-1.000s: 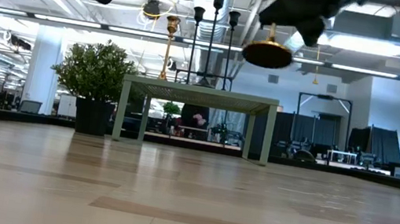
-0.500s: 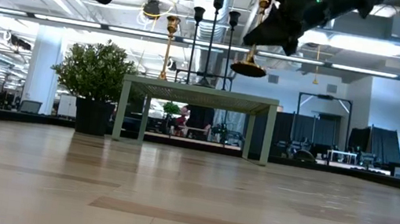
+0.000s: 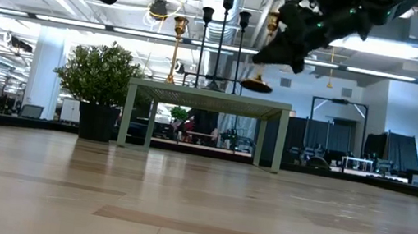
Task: Pick & Place candle stick holders
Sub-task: Put the gold candle holder on the shelf
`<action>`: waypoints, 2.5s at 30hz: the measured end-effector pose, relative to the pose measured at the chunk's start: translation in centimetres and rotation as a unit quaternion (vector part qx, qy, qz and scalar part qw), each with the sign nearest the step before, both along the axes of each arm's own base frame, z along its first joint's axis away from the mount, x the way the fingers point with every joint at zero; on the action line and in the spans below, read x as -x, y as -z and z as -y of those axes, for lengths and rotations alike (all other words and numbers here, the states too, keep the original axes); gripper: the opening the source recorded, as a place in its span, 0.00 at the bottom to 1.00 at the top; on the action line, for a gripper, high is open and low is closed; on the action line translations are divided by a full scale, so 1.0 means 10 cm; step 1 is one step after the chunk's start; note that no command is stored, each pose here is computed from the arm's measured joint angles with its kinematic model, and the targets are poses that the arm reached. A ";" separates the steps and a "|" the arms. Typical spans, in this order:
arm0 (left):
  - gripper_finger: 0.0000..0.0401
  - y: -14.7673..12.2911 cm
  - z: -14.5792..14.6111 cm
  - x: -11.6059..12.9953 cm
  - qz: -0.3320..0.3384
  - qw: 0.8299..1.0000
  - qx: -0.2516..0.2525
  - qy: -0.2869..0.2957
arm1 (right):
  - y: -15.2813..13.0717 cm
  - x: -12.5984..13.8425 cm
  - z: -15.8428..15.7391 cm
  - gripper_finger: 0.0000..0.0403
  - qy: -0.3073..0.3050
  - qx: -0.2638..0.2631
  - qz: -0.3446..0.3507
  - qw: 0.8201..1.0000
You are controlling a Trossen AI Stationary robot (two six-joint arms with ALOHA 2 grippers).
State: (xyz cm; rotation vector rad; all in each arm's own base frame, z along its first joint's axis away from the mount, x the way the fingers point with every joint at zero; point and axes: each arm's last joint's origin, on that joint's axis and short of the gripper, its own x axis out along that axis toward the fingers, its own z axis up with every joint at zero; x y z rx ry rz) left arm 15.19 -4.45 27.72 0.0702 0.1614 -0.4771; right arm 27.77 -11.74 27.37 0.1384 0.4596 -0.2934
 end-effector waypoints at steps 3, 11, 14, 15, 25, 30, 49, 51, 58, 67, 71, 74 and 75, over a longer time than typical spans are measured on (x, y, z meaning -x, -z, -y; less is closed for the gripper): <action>0.02 0.00 0.00 0.00 0.000 1.000 0.000 0.000 | 0.03 -0.03 0.08 0.00 0.006 0.006 -0.001 1.000; 0.02 0.00 0.00 0.00 0.001 1.000 -0.001 0.000 | 0.12 -0.02 0.25 0.00 0.012 0.004 0.000 1.000; 0.02 0.00 0.00 0.00 0.001 1.000 -0.002 0.000 | 0.13 -0.04 0.28 0.00 0.013 0.011 0.002 1.000; 0.02 0.00 0.00 0.00 0.001 1.000 -0.002 0.000 | 0.14 -0.02 0.30 0.00 0.015 0.010 -0.001 1.000; 0.02 0.00 0.00 0.00 0.001 1.000 -0.002 0.000 | 0.07 -0.23 0.46 0.00 0.007 0.012 -0.051 0.999; 0.02 0.00 0.00 0.00 0.001 1.000 -0.002 0.000 | 0.06 -0.34 0.49 0.00 -0.003 0.010 -0.074 0.997; 0.02 0.00 0.00 0.00 0.001 1.000 -0.002 0.000 | 0.07 -0.27 0.41 0.00 0.016 0.041 -0.079 0.996; 0.02 0.00 0.00 0.00 0.001 1.000 -0.002 0.000 | 0.07 -0.24 0.39 0.00 0.016 0.042 -0.078 0.996; 0.02 0.00 0.00 0.00 0.000 1.000 -0.002 0.000 | -0.04 -0.08 0.32 0.00 0.017 0.066 -0.038 0.997; 0.02 0.00 0.00 0.00 0.001 1.000 -0.002 0.000 | -0.05 0.00 0.27 0.00 0.006 0.060 -0.025 0.998; 0.02 0.00 0.00 0.00 0.001 1.000 -0.002 0.001 | 0.03 -0.05 0.30 0.00 -0.001 0.047 -0.028 0.999; 0.02 0.00 0.00 0.00 0.001 1.000 -0.002 0.000 | 0.04 -0.05 0.33 0.00 -0.001 0.044 -0.027 0.999; 0.02 0.00 0.00 0.00 0.000 1.000 -0.002 0.000 | 0.04 -0.05 0.33 0.00 -0.002 0.041 -0.022 0.999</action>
